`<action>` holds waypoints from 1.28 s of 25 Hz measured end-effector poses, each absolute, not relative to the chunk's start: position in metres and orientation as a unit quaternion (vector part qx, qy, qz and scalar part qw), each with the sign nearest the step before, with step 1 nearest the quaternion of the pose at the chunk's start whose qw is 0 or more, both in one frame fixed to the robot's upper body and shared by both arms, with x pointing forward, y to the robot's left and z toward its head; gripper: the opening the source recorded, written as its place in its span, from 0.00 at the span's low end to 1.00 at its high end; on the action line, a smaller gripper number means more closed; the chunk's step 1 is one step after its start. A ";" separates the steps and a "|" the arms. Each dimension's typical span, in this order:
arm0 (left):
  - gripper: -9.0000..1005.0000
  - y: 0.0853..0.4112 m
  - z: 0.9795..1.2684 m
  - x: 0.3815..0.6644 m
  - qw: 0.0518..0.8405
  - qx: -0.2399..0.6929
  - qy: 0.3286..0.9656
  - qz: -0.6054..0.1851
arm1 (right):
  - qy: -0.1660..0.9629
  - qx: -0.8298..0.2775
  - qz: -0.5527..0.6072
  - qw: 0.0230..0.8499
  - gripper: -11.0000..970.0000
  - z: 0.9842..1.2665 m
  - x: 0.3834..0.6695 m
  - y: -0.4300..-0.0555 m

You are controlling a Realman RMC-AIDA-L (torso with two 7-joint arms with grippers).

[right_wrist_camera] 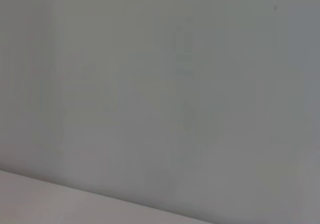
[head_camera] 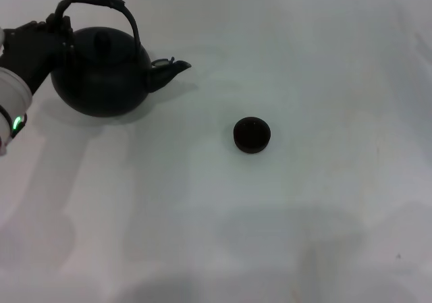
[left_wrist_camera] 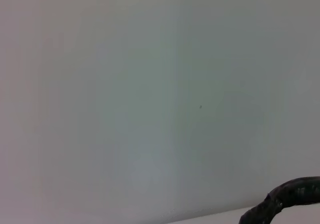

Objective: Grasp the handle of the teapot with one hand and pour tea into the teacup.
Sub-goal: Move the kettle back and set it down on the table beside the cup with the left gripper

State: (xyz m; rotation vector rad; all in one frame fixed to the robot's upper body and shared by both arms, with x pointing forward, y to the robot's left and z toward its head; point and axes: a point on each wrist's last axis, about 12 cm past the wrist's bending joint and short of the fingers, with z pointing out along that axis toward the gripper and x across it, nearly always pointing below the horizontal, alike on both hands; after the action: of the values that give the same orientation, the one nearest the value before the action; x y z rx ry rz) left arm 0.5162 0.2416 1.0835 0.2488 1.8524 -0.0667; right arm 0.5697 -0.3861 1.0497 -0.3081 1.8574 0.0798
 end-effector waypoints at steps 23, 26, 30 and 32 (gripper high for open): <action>0.12 0.231 1.045 0.497 0.611 0.082 0.787 -0.032 | 0.798 -0.134 0.031 0.586 0.89 1.048 0.568 -0.387; 0.11 0.231 1.043 0.496 0.610 0.084 0.787 -0.029 | 0.798 -0.134 0.033 0.586 0.89 1.048 0.568 -0.386; 0.11 0.232 1.041 0.494 0.613 0.081 0.786 -0.028 | 0.798 -0.134 0.033 0.586 0.89 1.048 0.567 -0.387; 0.11 0.233 1.040 0.491 0.616 0.076 0.784 -0.028 | 0.798 -0.134 0.032 0.587 0.89 1.048 0.567 -0.387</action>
State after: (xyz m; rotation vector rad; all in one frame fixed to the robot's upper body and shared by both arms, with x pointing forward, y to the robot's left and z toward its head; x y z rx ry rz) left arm 0.4910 0.2327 1.0404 0.1742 1.8056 -0.0638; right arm 0.5667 -0.3869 1.0481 -0.3126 1.8589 0.0750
